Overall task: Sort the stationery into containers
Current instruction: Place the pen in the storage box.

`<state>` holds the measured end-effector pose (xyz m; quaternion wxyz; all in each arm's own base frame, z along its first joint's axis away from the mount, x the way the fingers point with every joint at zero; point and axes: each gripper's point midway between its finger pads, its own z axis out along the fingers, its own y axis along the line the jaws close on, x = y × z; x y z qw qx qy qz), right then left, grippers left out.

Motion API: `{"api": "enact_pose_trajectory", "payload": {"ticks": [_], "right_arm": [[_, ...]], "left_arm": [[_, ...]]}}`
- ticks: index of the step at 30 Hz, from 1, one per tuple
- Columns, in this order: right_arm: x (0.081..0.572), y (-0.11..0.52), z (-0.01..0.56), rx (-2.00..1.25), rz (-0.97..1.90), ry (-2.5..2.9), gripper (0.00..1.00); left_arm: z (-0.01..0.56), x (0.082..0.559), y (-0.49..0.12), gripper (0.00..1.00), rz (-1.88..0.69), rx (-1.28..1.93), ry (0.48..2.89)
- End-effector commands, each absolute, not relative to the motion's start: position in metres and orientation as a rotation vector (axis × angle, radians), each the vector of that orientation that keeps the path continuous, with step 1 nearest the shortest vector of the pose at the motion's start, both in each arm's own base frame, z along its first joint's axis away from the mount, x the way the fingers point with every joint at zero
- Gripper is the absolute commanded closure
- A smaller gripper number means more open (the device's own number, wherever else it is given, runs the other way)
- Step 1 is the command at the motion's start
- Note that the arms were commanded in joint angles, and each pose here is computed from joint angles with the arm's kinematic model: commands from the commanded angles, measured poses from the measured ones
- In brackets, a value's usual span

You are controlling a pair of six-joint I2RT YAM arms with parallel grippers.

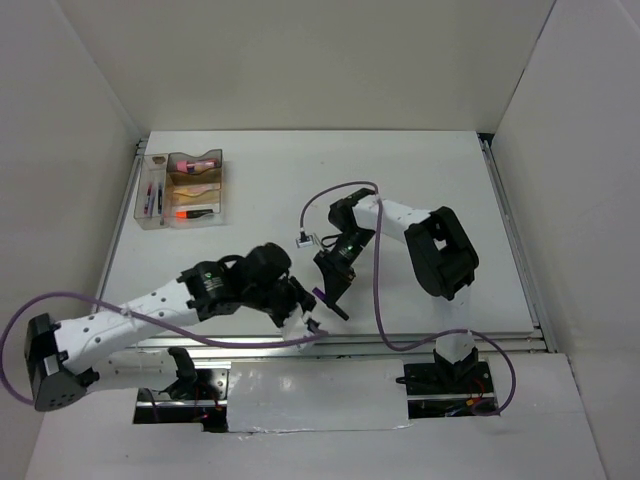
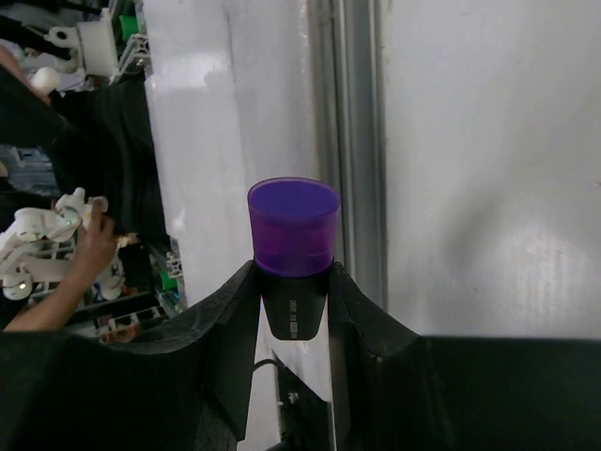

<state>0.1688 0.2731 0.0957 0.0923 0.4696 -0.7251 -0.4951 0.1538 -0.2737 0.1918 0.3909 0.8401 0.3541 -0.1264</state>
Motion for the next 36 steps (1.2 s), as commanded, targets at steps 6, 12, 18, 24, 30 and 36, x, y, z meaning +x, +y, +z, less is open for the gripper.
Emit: {"api": "enact_pose_trajectory", "payload": {"ticks": [6,12,18,24,30,36], "right_arm": [[0.143,0.271,0.125,1.187,-1.52,-2.084,1.0],[0.144,0.276,0.127,1.145,-1.54,-2.077,1.0],[0.146,0.278,0.124,1.114,-1.526,-2.079,1.0],[0.144,0.277,0.121,1.096,-1.514,-2.078,1.0],[0.145,0.277,0.127,1.111,-1.521,-2.085,1.0],[0.143,0.276,0.13,1.121,-1.525,-2.087,1.0]], "left_arm": [[0.156,0.126,-0.311,0.52,-0.317,2.288,0.852],[0.148,0.135,-0.331,0.52,-0.332,2.245,0.943],[0.147,0.146,-0.342,0.53,-0.301,2.216,0.973],[0.15,0.15,-0.351,0.52,-0.287,2.211,0.966],[0.133,0.151,-0.349,0.53,-0.272,2.262,0.963],[0.114,0.152,-0.345,0.55,-0.251,2.317,0.976]]}}
